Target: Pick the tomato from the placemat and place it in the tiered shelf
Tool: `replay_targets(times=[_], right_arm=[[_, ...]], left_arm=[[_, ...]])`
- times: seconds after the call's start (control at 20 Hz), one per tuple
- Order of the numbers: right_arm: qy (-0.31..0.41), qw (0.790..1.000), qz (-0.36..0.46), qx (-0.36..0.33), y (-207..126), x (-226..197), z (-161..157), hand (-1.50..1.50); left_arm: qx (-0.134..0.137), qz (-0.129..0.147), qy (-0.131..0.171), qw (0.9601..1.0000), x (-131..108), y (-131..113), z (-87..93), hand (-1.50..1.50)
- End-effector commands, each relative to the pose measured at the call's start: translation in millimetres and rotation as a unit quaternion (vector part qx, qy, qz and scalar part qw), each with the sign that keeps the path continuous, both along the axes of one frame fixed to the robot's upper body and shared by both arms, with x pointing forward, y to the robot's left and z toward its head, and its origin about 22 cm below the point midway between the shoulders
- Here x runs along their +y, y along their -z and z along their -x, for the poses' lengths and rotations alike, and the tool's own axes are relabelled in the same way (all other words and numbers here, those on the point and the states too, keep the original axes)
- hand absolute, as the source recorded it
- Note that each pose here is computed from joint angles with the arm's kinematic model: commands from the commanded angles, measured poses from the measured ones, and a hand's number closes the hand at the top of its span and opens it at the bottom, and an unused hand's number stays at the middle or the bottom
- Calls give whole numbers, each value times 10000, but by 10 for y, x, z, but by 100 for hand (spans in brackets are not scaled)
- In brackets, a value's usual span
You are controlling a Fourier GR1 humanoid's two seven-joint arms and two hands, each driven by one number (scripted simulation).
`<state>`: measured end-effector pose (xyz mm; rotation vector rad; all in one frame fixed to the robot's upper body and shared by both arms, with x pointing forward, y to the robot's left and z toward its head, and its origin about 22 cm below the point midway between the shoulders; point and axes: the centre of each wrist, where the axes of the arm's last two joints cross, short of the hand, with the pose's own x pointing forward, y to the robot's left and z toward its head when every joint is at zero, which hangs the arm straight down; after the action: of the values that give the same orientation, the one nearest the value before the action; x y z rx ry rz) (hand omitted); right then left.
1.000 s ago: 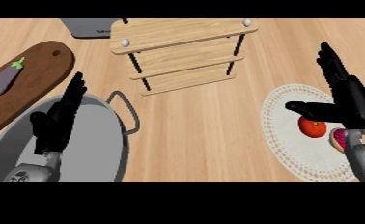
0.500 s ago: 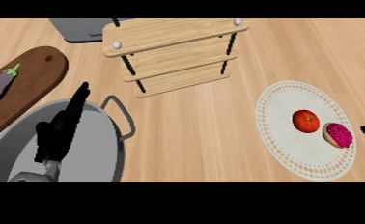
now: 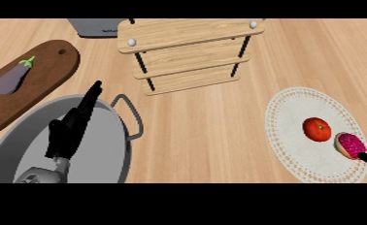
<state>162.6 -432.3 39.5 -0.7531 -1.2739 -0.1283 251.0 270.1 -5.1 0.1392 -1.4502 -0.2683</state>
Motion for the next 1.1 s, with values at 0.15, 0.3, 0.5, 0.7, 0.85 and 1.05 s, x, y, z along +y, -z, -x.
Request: replay_targets(times=[0.15,0.3,0.5,0.7,0.85,1.05], right_arm=[[-279,9712,1238,2014,-403,82,-122,-150],[26,9321,2070,2973,-653,-44,-168,-150],[499,8975,2477,3616,-677,152,-385,-150],[301,8972,2279,3770,-614,666,-720,-150],[8,8889,2107,4067,-505,830,-923,-150],[45,8846,1852,4280,-415,1152,-1106,-150]], left_arm=[[548,5,161,9984,-10,181,90,0],[499,-141,170,9985,-40,145,59,0],[579,-7,387,9976,-113,209,70,0],[595,-11,182,9981,-82,83,-48,0],[621,-30,185,9979,-48,239,-24,0],[711,-31,224,9972,-141,243,68,0]])
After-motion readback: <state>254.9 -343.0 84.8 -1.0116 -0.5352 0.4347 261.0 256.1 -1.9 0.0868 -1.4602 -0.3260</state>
